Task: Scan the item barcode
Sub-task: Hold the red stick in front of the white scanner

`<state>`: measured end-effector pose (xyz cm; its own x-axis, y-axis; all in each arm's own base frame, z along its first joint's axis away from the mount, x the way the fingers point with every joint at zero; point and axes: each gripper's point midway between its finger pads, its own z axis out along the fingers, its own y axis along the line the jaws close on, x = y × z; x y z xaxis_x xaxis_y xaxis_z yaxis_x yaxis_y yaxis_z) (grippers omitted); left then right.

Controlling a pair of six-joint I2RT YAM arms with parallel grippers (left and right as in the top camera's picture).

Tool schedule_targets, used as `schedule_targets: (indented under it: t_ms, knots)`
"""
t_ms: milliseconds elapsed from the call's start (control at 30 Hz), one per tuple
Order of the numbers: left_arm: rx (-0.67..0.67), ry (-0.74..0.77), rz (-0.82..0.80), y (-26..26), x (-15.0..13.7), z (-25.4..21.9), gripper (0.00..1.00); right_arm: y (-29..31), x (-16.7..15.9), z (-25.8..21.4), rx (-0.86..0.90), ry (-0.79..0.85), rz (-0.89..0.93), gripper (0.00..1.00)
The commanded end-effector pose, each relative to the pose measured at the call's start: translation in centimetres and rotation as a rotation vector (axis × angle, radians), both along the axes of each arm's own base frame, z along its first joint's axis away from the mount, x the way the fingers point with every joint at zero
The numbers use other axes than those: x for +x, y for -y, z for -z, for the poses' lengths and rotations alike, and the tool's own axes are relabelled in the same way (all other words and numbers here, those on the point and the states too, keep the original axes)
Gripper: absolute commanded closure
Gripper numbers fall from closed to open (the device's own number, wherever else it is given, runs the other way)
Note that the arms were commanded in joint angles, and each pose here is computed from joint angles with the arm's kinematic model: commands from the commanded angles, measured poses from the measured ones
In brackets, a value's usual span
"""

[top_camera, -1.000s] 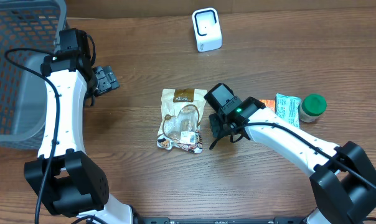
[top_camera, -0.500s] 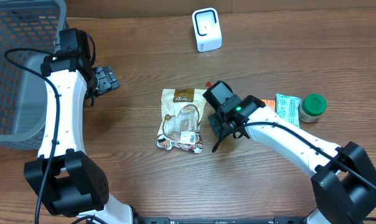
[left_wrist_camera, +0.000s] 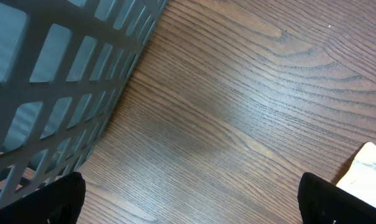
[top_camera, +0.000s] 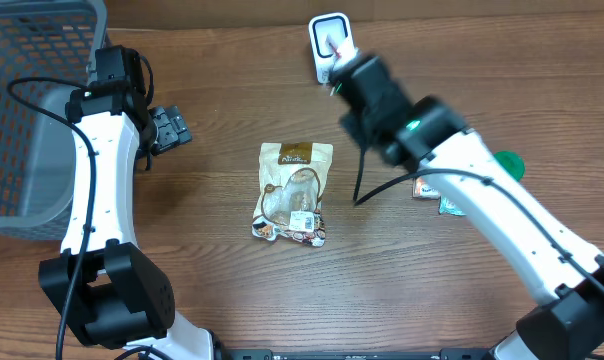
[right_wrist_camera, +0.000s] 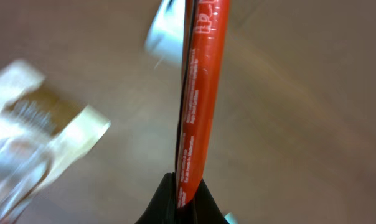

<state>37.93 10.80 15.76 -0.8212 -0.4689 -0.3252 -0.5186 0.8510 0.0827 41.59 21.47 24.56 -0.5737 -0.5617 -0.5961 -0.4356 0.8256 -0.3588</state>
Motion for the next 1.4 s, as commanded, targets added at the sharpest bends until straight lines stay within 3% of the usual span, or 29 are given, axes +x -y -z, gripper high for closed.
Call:
schedule_targets:
  t_ms: [0, 300, 733, 1133, 1367]
  knots:
    - [0.009, 0.038, 0.025, 0.3, 0.3, -1.5, 0.0, 1.5, 1.9, -4.6, -0.055, 0.134, -0.088, 0.97]
    - [0.009, 0.038, 0.025, 0.3, 0.3, -1.5, 0.0, -0.1, 7.0, -2.0, -0.227, 0.223, -0.214, 0.96]
    - [0.009, 0.038, 0.025, 0.3, 0.3, -1.5, 0.0, 0.6, 15.2, 5.9, -0.568, 0.326, -0.146, 0.96]
    - [0.009, 0.038, 0.025, 0.3, 0.3, -1.5, 0.0, 2.9, 17.7, 13.0, -0.644, 0.277, -0.077, 0.96]
    - [0.009, 0.038, 0.025, 0.3, 0.3, -1.5, 0.0, 3.3, 18.3, 12.1, -0.602, 0.325, -0.011, 0.96]
